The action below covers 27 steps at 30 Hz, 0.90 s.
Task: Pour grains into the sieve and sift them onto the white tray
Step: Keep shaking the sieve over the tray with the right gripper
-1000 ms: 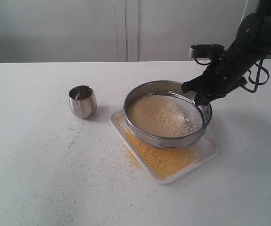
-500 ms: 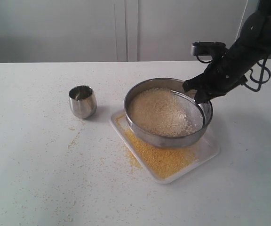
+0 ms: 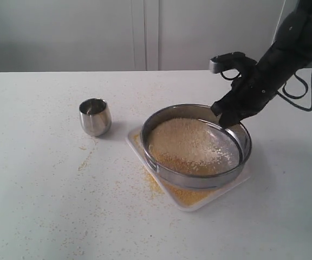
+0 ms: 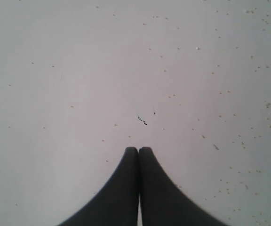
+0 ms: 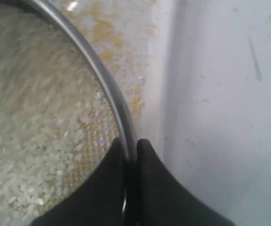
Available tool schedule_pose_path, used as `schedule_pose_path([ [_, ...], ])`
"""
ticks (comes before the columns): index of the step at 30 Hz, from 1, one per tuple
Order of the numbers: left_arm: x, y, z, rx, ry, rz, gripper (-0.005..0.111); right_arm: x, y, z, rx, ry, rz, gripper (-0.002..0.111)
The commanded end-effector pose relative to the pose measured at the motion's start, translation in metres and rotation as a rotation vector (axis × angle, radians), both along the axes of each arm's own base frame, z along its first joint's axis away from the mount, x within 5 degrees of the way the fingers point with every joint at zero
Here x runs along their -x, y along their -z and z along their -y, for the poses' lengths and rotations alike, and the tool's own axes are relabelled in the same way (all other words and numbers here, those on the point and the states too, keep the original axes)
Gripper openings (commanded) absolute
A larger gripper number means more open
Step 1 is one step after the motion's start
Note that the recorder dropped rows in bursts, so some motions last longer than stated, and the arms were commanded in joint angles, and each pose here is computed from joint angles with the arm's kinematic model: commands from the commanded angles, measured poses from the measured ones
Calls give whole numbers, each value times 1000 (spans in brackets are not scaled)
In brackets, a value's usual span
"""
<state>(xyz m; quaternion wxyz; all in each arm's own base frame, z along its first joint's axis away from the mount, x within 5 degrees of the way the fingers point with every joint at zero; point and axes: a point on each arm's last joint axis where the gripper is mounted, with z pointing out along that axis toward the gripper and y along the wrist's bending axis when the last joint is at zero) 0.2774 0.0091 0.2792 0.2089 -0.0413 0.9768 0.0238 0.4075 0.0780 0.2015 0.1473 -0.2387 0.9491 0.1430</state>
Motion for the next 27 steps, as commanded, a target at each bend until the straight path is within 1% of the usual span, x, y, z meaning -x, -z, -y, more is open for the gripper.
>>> schedule_pose_path([
  [1,2,-1,-1,6,-13,-3,0,-1,-12,-6,-134,-37,34,0],
  [2,2,-1,-1,6,-13,-3,0,4,-11,-7,-100,-186,42,0],
  [3,2,-1,-1,6,-13,-3,0,3,-10,-5,-71,-181,47,0],
  [4,2,-1,-1,6,-13,-3,0,-2,-9,1,-60,-37,46,0],
  [5,2,-1,-1,6,-13,-3,0,-10,-10,8,-95,184,45,0],
  [6,2,-1,-1,6,-13,-3,0,-12,-10,10,-140,324,15,0],
  [7,2,-1,-1,6,-13,-3,0,-12,-11,7,-176,333,-2,0],
  [8,2,-1,-1,6,-13,-3,0,-7,-10,-3,-186,173,-1,0],
  [10,2,-1,-1,6,-13,-3,0,7,-10,-16,-139,-227,24,0],
  [11,2,-1,-1,6,-13,-3,0,9,-11,-13,-104,-255,22,0],
  [12,2,-1,-1,6,-13,-3,0,5,-11,-8,-82,-162,30,0],
  [13,2,-1,-1,6,-13,-3,0,-5,-10,1,-87,73,45,0],
  [14,2,-1,-1,6,-13,-3,0,-10,-10,7,-121,235,29,0],
  [15,2,-1,-1,6,-13,-3,0,-12,-10,7,-169,350,0,0],
  [16,2,-1,-1,6,-13,-3,0,-11,-10,3,-187,302,-3,0],
  [18,2,-1,-1,6,-13,-3,0,1,-11,-15,-173,-53,15,0],
  [19,2,-1,-1,6,-13,-3,0,8,-11,-18,-126,-261,35,0],
  [20,2,-1,-1,6,-13,-3,0,9,-10,-14,-81,-270,37,0],
  [21,2,-1,-1,6,-13,-3,0,3,-9,-9,-54,-159,47,0],
  [22,2,-1,-1,6,-13,-3,0,-6,-10,0,-57,62,63,0],
  [23,2,-1,-1,6,-13,-3,0,-11,-9,3,-103,260,34,0],
  [24,2,-1,-1,6,-13,-3,0,-12,-9,2,-129,309,16,0],
  [25,2,-1,-1,6,-13,-3,0,-8,-9,-5,-134,201,16,0],
  [27,2,-1,-1,6,-13,-3,0,6,-8,-21,-91,-192,29,0],
])
